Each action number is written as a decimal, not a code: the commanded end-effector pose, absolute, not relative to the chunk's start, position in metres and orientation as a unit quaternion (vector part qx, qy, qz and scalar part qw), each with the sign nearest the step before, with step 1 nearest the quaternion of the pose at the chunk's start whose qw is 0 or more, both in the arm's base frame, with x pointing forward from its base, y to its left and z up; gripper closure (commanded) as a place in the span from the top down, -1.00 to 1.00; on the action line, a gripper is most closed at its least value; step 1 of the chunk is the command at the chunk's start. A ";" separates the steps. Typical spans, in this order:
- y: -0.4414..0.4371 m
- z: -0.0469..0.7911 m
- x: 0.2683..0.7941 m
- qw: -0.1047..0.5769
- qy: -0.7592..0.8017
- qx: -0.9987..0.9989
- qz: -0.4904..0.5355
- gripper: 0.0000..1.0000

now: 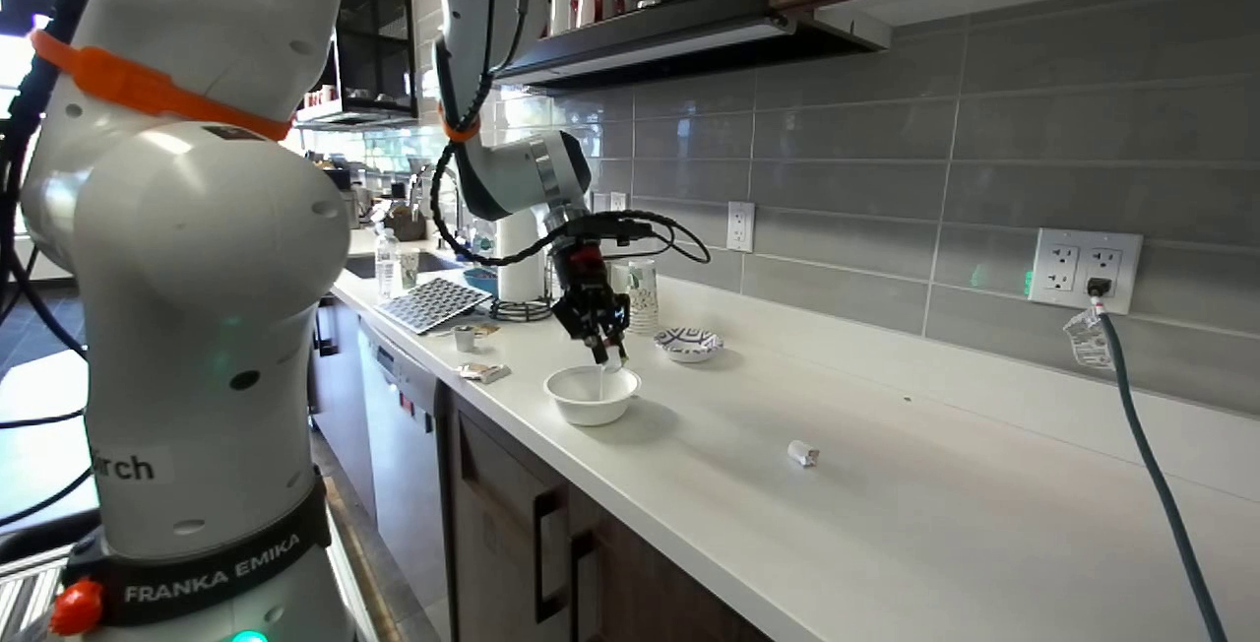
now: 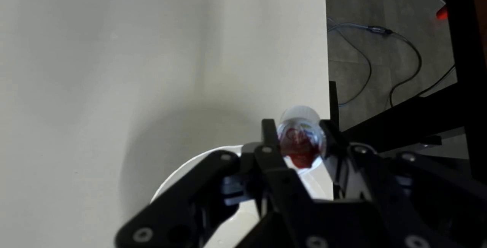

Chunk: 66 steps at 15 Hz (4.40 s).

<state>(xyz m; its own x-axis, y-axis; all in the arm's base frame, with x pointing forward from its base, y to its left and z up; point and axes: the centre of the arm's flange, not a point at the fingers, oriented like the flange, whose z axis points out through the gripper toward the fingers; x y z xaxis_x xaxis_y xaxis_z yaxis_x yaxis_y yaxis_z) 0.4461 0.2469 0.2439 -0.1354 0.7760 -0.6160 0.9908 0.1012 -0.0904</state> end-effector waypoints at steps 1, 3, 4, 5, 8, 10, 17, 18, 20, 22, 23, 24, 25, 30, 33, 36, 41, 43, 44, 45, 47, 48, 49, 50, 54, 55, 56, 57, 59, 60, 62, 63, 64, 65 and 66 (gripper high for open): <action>0.253 0.244 0.446 0.234 0.715 0.601 -0.271 -0.33; 0.253 0.244 0.445 0.239 0.715 0.596 -0.277 -0.34; 0.254 0.243 0.445 0.241 0.715 0.594 -0.280 -0.33; 0.254 0.243 0.444 0.242 0.715 0.592 -0.282 -0.34; 0.256 0.243 0.442 0.247 0.715 0.587 -0.289 -0.32; 0.256 0.244 0.442 0.251 0.715 0.583 -0.293 -0.31; 0.257 0.245 0.443 0.258 0.714 0.575 -0.304 -0.31; 0.257 0.245 0.443 0.258 0.714 0.575 -0.306 -0.31; 0.257 0.245 0.443 0.258 0.714 0.574 -0.307 -0.31; 0.257 0.245 0.443 0.257 0.715 0.573 -0.308 -0.30; 0.257 0.244 0.443 0.257 0.715 0.572 -0.308 -0.29; 0.257 0.244 0.443 0.257 0.716 0.571 -0.308 -0.28; 0.257 0.244 0.443 0.257 0.717 0.570 -0.308 -0.27; 0.257 0.243 0.444 0.259 0.720 0.565 -0.307 -0.25; 0.257 0.243 0.444 0.260 0.721 0.563 -0.309 -0.26; 0.257 0.243 0.444 0.260 0.722 0.561 -0.310 -0.25; 0.258 0.244 0.446 0.266 0.727 0.551 -0.310 -0.38; 0.258 0.245 0.447 0.271 0.729 0.546 -0.311 -0.38; 0.258 0.245 0.447 0.273 0.730 0.544 -0.311 -0.39; 0.258 0.245 0.448 0.275 0.731 0.540 -0.312 -0.38; 0.258 0.246 0.448 0.279 0.734 0.534 -0.314 -0.35; 0.259 0.246 0.449 0.281 0.735 0.531 -0.315 -0.35; 0.258 0.247 0.449 0.283 0.735 0.528 -0.317 -0.34; 0.258 0.247 0.449 0.284 0.735 0.527 -0.319 -0.35; 0.257 0.248 0.449 0.282 0.728 0.535 -0.321 -0.34; 0.257 0.248 0.448 0.281 0.728 0.538 -0.320 -0.35; 0.257 0.248 0.448 0.280 0.727 0.539 -0.320 -0.36; 0.257 0.248 0.448 0.278 0.726 0.542 -0.319 -0.36; 0.257 0.248 0.447 0.275 0.724 0.549 -0.316 -0.35; 0.256 0.247 0.447 0.274 0.721 0.553 -0.314 -0.35; 0.269 0.240 0.461 0.273 0.711 0.572 -0.306 -0.35; 0.267 0.243 0.463 0.272 0.705 0.579 -0.305 -0.34; 0.262 0.247 0.467 0.271 0.699 0.590 -0.301 -0.36; 0.258 0.247 0.470 0.271 0.693 0.598 -0.297 -0.35; 0.250 0.250 0.474 0.272 0.685 0.609 -0.293 -0.35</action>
